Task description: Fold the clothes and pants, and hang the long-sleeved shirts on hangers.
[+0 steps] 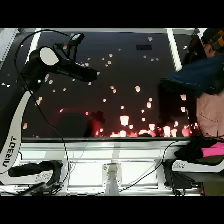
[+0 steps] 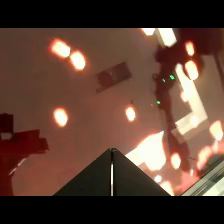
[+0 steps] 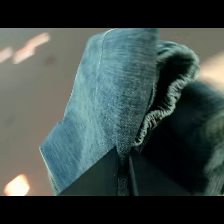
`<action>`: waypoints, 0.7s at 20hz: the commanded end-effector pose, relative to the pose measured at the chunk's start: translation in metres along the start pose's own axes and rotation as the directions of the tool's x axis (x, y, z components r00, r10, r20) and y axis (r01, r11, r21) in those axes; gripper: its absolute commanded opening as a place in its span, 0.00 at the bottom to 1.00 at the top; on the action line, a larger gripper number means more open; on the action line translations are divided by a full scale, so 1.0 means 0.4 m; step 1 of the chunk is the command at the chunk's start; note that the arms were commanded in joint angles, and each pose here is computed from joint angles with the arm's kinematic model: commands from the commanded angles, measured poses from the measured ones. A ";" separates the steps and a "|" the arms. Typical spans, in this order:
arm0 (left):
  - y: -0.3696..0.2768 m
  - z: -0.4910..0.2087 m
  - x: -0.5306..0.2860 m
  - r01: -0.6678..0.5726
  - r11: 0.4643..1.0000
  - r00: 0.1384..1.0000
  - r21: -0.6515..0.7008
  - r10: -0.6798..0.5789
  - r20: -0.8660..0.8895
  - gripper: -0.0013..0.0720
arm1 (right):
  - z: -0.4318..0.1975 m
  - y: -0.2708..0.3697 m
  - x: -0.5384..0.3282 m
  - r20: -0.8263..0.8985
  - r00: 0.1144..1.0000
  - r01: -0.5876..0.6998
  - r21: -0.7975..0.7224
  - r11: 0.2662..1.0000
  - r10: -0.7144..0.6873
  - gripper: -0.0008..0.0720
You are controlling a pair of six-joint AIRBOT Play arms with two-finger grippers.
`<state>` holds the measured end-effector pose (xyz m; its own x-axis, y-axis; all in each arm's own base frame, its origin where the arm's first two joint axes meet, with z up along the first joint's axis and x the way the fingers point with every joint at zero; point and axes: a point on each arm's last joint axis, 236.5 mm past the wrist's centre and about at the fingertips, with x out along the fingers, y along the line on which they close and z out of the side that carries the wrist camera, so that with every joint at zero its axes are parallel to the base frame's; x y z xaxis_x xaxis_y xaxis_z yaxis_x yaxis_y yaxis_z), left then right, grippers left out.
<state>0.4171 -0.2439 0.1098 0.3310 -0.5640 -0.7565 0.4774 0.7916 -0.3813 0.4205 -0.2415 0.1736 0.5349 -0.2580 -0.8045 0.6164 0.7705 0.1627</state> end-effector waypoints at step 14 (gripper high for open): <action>0.002 0.002 -0.001 -0.001 1.000 1.000 -0.002 0.001 0.002 0.06 | -0.112 -0.400 -0.223 -0.158 0.907 0.417 0.234 0.878 -0.389 0.93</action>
<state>0.4174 -0.2435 0.1103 0.3324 -0.5641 -0.7558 0.4770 0.7919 -0.3812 0.2433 -0.3100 0.1886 0.1290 -0.4143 -0.9010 0.9296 0.3669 -0.0356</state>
